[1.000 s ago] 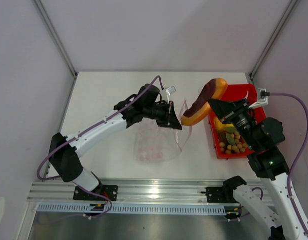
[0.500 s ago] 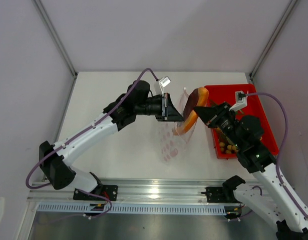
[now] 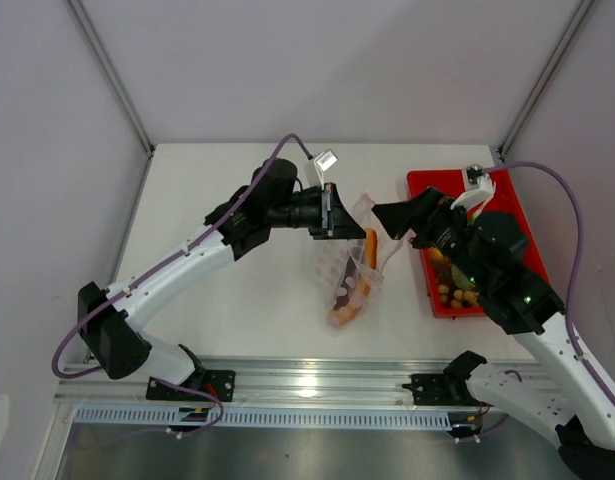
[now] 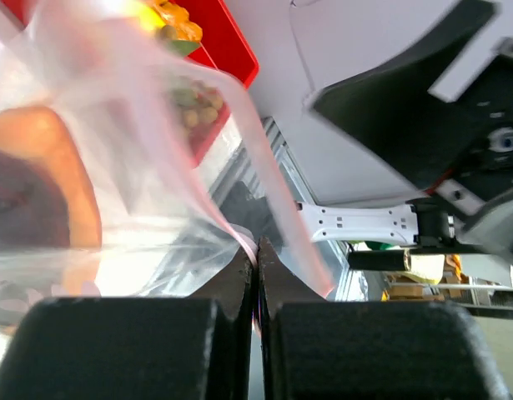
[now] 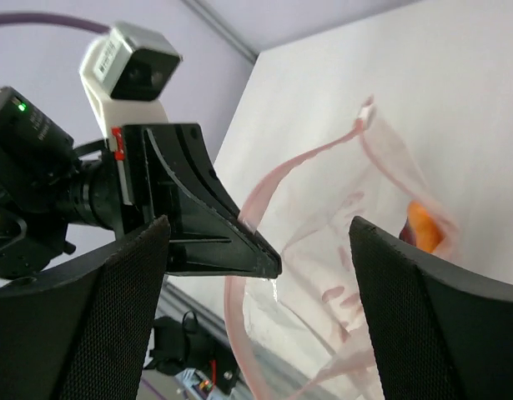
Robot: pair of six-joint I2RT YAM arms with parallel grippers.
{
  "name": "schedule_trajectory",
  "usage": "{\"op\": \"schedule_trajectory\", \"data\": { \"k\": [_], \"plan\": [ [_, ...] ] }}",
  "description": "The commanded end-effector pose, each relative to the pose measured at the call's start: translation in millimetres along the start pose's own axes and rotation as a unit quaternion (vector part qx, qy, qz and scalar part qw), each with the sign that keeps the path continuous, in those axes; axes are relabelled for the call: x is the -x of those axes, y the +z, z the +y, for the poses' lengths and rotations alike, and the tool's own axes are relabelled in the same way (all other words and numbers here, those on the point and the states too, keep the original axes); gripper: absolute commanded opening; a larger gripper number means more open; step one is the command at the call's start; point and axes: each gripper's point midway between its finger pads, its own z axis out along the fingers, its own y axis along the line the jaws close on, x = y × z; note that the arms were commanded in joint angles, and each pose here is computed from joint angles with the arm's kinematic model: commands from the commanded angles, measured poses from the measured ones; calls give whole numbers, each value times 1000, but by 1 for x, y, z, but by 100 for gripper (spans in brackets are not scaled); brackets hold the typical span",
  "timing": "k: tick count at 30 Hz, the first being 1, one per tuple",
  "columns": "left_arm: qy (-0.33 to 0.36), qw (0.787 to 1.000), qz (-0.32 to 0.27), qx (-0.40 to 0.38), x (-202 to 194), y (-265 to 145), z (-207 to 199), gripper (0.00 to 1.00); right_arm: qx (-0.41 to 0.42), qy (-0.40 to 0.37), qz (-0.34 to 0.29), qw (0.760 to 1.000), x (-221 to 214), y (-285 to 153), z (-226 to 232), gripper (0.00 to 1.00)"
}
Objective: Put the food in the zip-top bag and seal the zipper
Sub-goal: Place the fake food in the zipper food storage bag, then pick up the fake vegetable from the bin.
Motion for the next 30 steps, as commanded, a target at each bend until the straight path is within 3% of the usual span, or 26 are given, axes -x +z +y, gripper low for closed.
{"op": "schedule_trajectory", "data": {
  "k": [1, 6, 16, 30],
  "plan": [
    [34, 999, -41, -12, 22, -16, -19, 1, -34, -37, -39, 998, 31, -14, -3, 89],
    [50, 998, -47, -2, 21, -24, -18, 1, -102, -57, -84, 989, 66, -19, -22, 89],
    [66, 997, -28, 17, 6, -31, -6, 1, -307, -65, -107, 944, 115, -9, -148, 79],
    [75, 997, -11, -7, -17, -27, 8, 1, -484, 6, -35, 874, 123, -2, -347, 67]
  ]
}}
